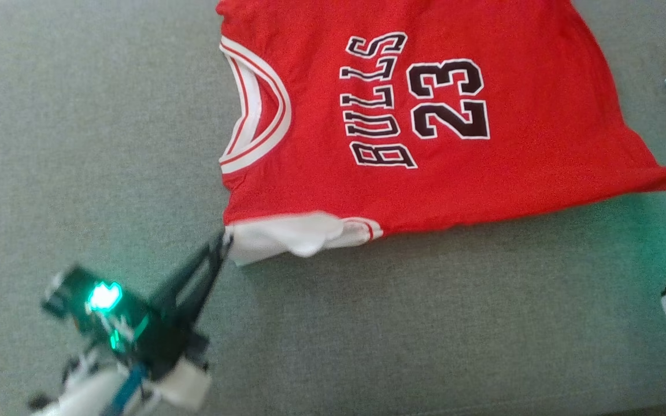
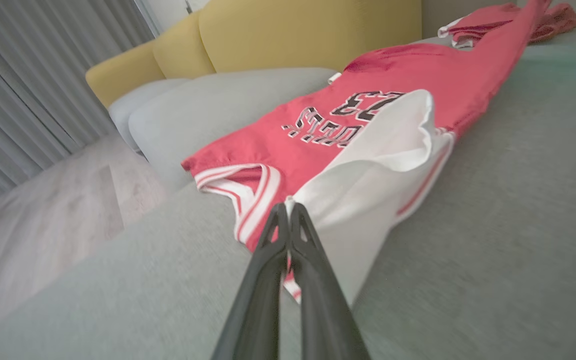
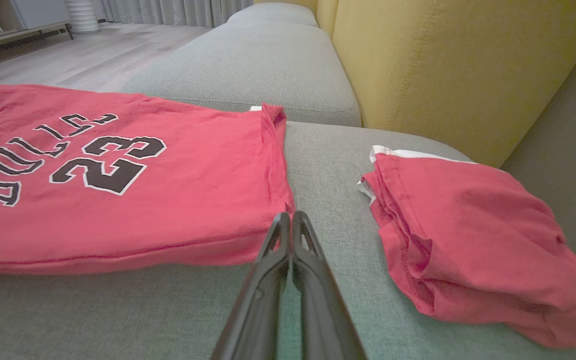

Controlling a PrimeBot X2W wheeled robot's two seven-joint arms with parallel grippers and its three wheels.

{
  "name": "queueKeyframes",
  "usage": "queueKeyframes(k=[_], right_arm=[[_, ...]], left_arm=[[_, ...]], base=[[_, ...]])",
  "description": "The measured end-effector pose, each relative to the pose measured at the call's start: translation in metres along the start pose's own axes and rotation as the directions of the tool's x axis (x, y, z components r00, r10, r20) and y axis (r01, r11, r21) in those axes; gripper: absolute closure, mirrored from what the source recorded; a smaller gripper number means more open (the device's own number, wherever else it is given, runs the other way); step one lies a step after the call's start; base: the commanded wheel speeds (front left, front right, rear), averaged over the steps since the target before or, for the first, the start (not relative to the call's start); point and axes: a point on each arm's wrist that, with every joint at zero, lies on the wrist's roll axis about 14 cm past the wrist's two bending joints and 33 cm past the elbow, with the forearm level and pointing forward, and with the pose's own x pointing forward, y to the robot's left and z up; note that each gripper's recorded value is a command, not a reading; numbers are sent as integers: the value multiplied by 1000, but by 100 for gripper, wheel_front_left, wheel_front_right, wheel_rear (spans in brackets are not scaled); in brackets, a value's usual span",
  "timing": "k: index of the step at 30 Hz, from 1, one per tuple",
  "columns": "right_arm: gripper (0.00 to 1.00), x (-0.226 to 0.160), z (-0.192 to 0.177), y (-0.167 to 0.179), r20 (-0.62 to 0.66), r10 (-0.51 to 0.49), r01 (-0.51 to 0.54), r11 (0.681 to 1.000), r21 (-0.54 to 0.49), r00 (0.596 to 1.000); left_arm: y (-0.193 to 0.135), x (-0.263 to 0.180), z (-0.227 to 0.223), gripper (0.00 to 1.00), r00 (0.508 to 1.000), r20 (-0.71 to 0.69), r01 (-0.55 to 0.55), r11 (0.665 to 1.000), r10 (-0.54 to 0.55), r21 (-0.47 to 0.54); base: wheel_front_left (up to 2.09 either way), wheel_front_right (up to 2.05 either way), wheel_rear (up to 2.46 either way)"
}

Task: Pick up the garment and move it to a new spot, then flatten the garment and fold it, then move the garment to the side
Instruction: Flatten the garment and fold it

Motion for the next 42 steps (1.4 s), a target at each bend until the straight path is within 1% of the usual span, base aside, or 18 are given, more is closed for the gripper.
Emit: queueKeyframes(k=[3, 7, 8, 13, 17, 20, 21, 22, 23, 24, 28, 30, 32, 35, 37, 40, 42], right_arm=[[100, 16, 6, 0, 6, 1, -1, 1000, -2, 1000], [100, 44, 23, -3, 46, 4, -4, 1000, -9, 999], [100, 44, 23, -3, 46, 4, -4, 1000, -9, 999], [100, 73, 30, -9, 50, 10, -8, 999, -43, 999], [100, 96, 28, -9, 39, 18, -15, 998, -54, 999], [100, 110, 27, -7, 37, 26, -23, 998, -62, 999], [87, 113, 27, -7, 38, 26, -24, 998, -63, 999], [33, 116, 28, -6, 42, 28, -25, 998, -64, 999], [0, 118, 29, -5, 49, 28, -25, 998, -60, 998], [0, 120, 31, -5, 59, 25, -22, 998, -53, 998], [0, 121, 37, 0, 84, 29, -26, 999, -40, 996], [0, 119, 40, 2, 93, 28, -26, 999, -32, 995], [0, 116, 48, 2, 118, 19, -18, 1000, -14, 993], [0, 107, 54, 4, 142, 11, -12, 1000, 7, 990], [0, 99, 47, 5, 130, 5, -8, 1000, 22, 992], [0, 87, 35, 7, 101, 1, -4, 999, 36, 995], [0, 82, 33, 7, 96, -3, -1, 999, 41, 995]], left_arm=[[24, 28, 13, 100, 998, 58, -12, 997, 8, 71], [48, 63, 25, 100, 994, 111, -11, 987, -7, 159], [48, 63, 25, 100, 994, 111, -11, 987, -7, 159], [68, 103, 36, 100, 988, 152, -6, 966, -35, 259], [86, 128, 40, 100, 986, 168, -32, 947, -23, 320], [92, 139, 33, 100, 988, 155, -43, 944, -8, 328], [92, 141, 29, 100, 989, 147, -44, 943, -5, 330], [92, 143, 26, 74, 991, 137, -44, 944, -1, 326], [92, 143, 22, 27, 992, 128, -47, 946, 6, 319], [91, 144, 21, 0, 992, 125, -52, 949, 13, 312], [97, 139, 21, 0, 986, 130, -133, 967, 106, 217], [98, 130, 15, 0, 979, 109, -188, 974, 174, 129], [90, 118, 6, 0, 971, 77, -226, 974, 225, 16], [67, 98, -11, 0, 966, 4, -254, 957, 258, -142], [52, 85, -23, 0, 964, -52, -267, 939, 262, -216], [33, 71, -38, 0, 961, -115, -276, 919, 253, -282], [29, 66, -48, 0, 953, -154, -296, 907, 260, -300]], base=[[0, 0, 0], [0, 0, 0], [0, 0, 0], [0, 0, 0], [0, 0, 0], [0, 0, 0], [0, 0, 0], [0, 0, 0], [0, 0, 0], [0, 0, 0], [0, 0, 0], [0, 0, 0], [0, 0, 0], [0, 0, 0], [0, 0, 0], [0, 0, 0], [0, 0, 0]])
